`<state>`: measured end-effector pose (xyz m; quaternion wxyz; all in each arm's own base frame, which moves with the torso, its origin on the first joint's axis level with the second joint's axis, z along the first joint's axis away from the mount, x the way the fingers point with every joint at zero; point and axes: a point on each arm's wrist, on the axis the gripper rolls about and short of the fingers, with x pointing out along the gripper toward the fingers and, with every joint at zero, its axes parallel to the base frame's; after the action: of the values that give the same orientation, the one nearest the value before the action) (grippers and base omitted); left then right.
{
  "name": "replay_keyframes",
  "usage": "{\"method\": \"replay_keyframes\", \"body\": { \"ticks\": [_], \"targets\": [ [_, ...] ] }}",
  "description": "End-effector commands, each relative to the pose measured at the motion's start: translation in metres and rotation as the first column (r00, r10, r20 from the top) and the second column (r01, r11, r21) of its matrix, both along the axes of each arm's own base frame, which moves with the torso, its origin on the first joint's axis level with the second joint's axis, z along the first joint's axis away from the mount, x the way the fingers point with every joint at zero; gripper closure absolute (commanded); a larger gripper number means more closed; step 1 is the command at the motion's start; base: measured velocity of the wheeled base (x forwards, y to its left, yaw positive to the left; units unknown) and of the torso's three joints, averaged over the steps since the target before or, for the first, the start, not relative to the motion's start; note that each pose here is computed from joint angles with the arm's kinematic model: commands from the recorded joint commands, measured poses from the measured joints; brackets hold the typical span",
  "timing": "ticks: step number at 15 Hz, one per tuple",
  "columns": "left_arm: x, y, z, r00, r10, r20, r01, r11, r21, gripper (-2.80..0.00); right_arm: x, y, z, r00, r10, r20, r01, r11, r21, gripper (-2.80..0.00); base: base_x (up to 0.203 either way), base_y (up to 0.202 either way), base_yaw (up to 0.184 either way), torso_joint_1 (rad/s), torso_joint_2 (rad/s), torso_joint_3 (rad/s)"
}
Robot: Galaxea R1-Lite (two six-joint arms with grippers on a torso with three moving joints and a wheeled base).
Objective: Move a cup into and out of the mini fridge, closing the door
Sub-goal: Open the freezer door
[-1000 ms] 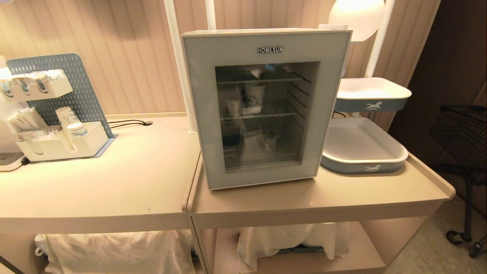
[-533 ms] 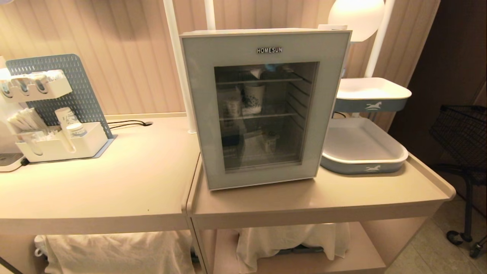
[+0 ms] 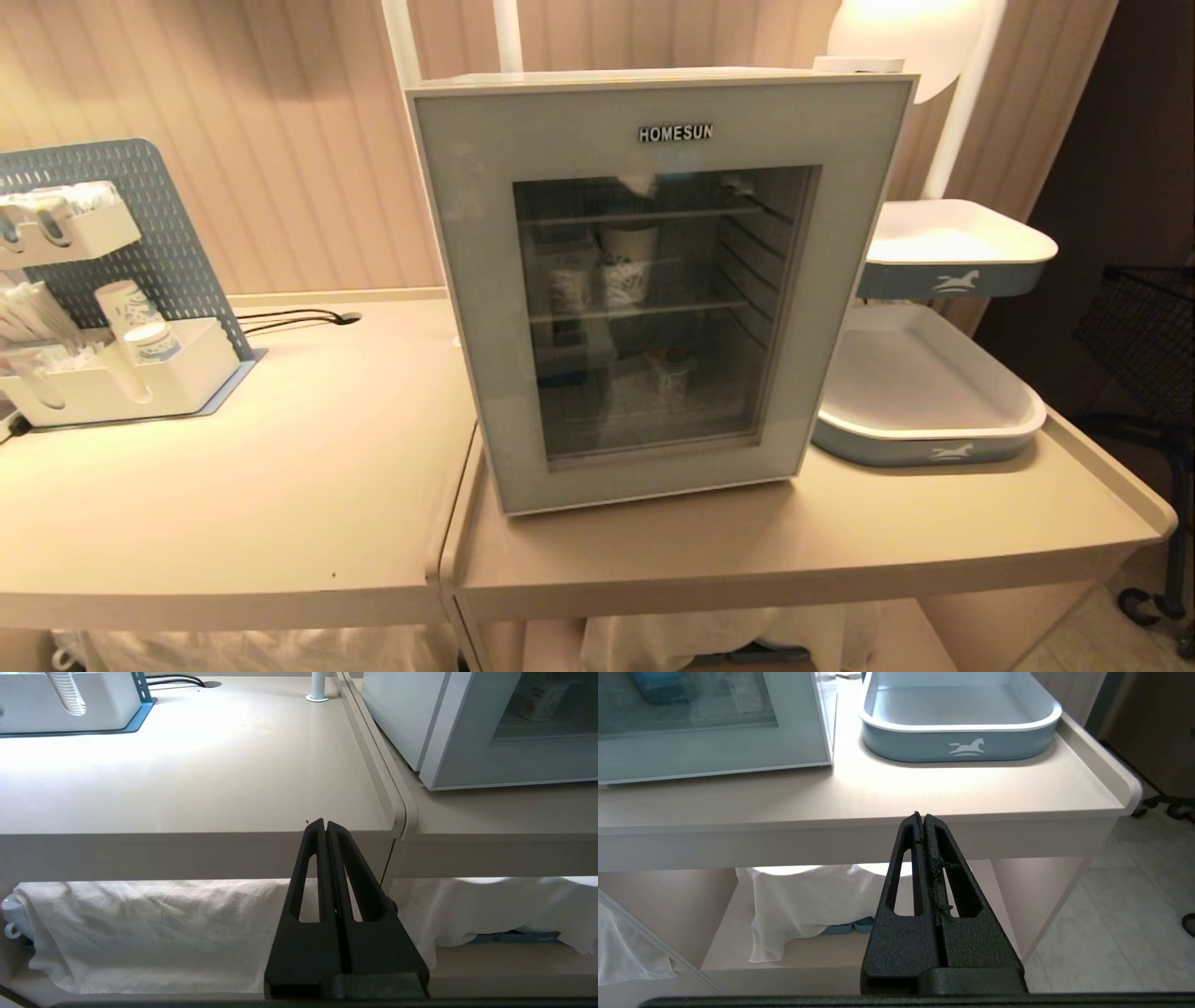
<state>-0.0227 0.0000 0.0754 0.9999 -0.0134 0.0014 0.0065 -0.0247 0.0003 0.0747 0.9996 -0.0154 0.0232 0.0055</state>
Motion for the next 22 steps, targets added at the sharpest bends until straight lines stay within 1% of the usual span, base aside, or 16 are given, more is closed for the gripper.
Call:
{"method": "replay_keyframes", "body": {
  "ticks": [1,3,5,7,9,10,11,12,14,15,17,18,19,20,21,22],
  "targets": [
    [0.0,0.0,0.0,1.0,0.001,-0.002,-0.001,1.0,-0.001,0.0,0.0,0.0,0.0,1.0,0.0,-0.003,0.0,1.0,0.0,0.0,0.0,0.0,0.0,0.0,0.0,0.0],
    [0.0,0.0,0.002,1.0,0.009,0.012,-0.009,1.0,0.012,0.0,0.0,0.0,0.0,1.0,0.0,-0.006,0.0,1.0,0.0,0.0,0.0,0.0,0.0,0.0,0.0,0.0],
    [-0.008,0.001,0.029,0.992,0.032,0.118,-0.036,0.999,0.032,0.0,0.0,0.0,0.0,1.0,0.0,-0.006,0.0,1.0,-0.001,0.0,0.0,0.0,0.0,0.0,0.0,0.0],
    [-0.035,0.002,0.084,0.971,0.08,0.227,-0.088,0.996,0.023,0.0,0.0,0.0,0.0,1.0,0.002,-0.007,-0.002,1.0,-0.001,0.0,0.0,0.0,0.0,0.0,0.0,0.0],
    [-0.081,0.002,0.163,0.932,0.12,0.341,-0.121,0.992,-0.017,0.0,0.0,0.0,0.0,1.0,0.002,-0.006,-0.002,1.0,-0.001,0.0,0.0,0.0,0.0,0.0,0.0,0.0],
    [-0.096,0.003,0.203,0.921,0.134,0.366,-0.125,0.991,-0.047,0.0,0.0,0.0,0.0,1.0,0.002,-0.006,-0.002,1.0,-0.001,0.0,0.0,0.0,0.0,0.0,0.0,0.0],
    [-0.092,0.004,0.236,0.932,0.138,0.336,-0.123,0.99,-0.067,0.0,0.0,0.0,0.0,1.0,0.002,-0.006,-0.002,1.0,-0.001,0.0,0.0,0.0,0.0,0.0,0.0,0.0],
    [-0.067,0.005,0.267,0.959,0.13,0.252,-0.113,0.99,-0.081,0.0,0.0,0.0,0.0,1.0,0.002,-0.006,-0.002,1.0,-0.001,0.0,0.0,0.0,0.0,0.0,0.0,0.0],
    [0.013,0.004,0.297,0.997,0.071,0.018,-0.069,0.994,-0.09,0.0,0.0,0.0,0.0,1.0,0.002,-0.006,-0.002,1.0,-0.001,0.0,0.0,0.0,0.0,0.0,0.0,0.0],
    [0.062,-0.001,0.296,0.993,0.024,-0.117,-0.035,0.995,-0.092,0.0,0.0,0.0,0.0,1.0,0.002,-0.004,-0.002,1.0,-0.001,0.0,0.0,0.0,0.0,0.0,0.0,0.0],
    [0.156,-0.008,0.278,0.946,-0.091,-0.311,0.053,0.99,-0.129,0.0,0.0,0.0,0.0,1.0,0.002,-0.004,-0.002,1.0,-0.001,0.0,0.0,0.0,0.0,0.0,0.0,0.0],
    [0.198,-0.008,0.263,0.907,-0.189,-0.377,0.129,0.975,-0.18,-2.8,0.0,0.0,0.0,1.0,0.002,-0.003,-0.002,1.0,-0.001,0.0,0.0,0.0,0.0,0.0,0.0,0.0],
    [0.232,-0.004,0.246,0.847,-0.34,-0.41,0.249,0.933,-0.26,-2.8,0.0,0.0,0.0,1.0,0.002,-0.002,-0.002,1.0,-0.001,0.0,0.0,0.0,0.0,0.0,0.0,0.0],
    [0.254,0.002,0.233,0.77,-0.5,-0.395,0.384,0.859,-0.339,-2.8,0.0,0.0,0.0,1.0,0.0,-0.001,0.0,1.0,-0.001,0.0,0.0,0.0,0.0,0.0,0.0,0.0],
    [0.275,0.011,0.215,0.677,-0.644,-0.356,0.51,0.76,-0.403,-2.8,0.0,0.0,0.0,1.0,0.0,-0.001,0.0,1.0,-0.001,0.0,0.0,0.0,0.0,0.0,0.0,0.0],
    [0.296,0.021,0.194,0.598,-0.739,-0.31,0.603,0.67,-0.434,-2.8,0.0,0.0,0.0,1.0,0.0,0.0,0.0,1.0,-0.001,0.0,0.0,0.0,0.0,0.0,0.0,0.0]
  ]
}}
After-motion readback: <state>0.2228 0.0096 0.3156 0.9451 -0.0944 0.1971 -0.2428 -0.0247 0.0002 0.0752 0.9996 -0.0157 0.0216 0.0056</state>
